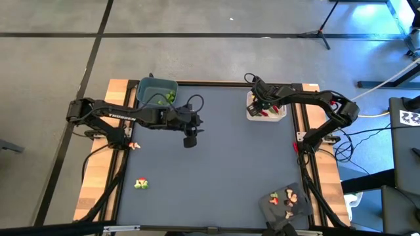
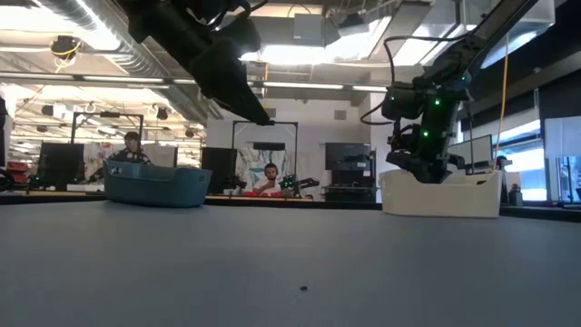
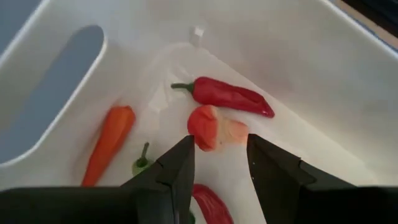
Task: Sort produce into baskets
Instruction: Put the brown mushroom into the black bin
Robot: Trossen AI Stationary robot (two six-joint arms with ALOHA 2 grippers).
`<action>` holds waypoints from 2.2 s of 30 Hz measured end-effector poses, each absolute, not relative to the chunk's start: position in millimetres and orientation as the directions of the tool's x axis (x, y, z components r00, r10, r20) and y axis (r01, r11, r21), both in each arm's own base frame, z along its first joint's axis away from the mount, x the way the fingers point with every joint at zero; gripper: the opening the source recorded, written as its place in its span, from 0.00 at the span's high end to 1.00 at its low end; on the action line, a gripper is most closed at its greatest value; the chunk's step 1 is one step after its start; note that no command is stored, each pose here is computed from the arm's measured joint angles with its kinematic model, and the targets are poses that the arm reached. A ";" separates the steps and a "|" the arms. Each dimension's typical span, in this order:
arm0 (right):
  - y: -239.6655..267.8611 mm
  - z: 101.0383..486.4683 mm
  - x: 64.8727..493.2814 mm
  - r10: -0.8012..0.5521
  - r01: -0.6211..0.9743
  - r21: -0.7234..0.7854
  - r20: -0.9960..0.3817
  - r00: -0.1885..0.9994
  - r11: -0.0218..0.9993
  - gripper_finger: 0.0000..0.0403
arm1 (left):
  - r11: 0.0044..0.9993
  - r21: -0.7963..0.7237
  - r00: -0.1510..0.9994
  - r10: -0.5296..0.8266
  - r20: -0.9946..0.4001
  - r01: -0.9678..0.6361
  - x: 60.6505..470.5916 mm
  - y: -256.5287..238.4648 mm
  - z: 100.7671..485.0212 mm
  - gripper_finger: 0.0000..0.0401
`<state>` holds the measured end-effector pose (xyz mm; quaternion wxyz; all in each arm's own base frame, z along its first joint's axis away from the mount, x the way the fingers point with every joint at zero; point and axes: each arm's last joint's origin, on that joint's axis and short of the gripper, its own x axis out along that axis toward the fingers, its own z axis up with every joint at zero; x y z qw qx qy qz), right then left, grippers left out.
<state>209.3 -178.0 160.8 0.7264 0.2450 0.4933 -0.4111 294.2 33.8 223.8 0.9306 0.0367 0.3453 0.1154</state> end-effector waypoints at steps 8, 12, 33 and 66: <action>-179.5 159.7 211.2 -0.362 0.819 -0.057 -0.913 0.188 0.571 0.63 | 0.971 0.148 0.737 0.241 -0.632 -0.190 294.4 33.9 224.0 0.55; -179.6 157.5 214.9 -0.309 0.796 0.015 -0.917 0.252 0.605 0.63 | 0.971 0.158 0.737 0.241 -0.632 -0.181 294.4 33.9 224.0 0.55; -186.7 138.0 220.8 -0.290 0.780 0.003 -0.928 0.236 0.625 0.96 | 0.970 0.173 0.736 0.241 -0.632 -0.169 294.4 34.0 224.1 0.55; -76.7 261.9 191.4 -0.086 0.423 0.262 -0.757 0.647 0.868 0.98 | 0.975 0.127 0.768 0.222 -0.600 -0.183 297.3 32.9 227.5 0.55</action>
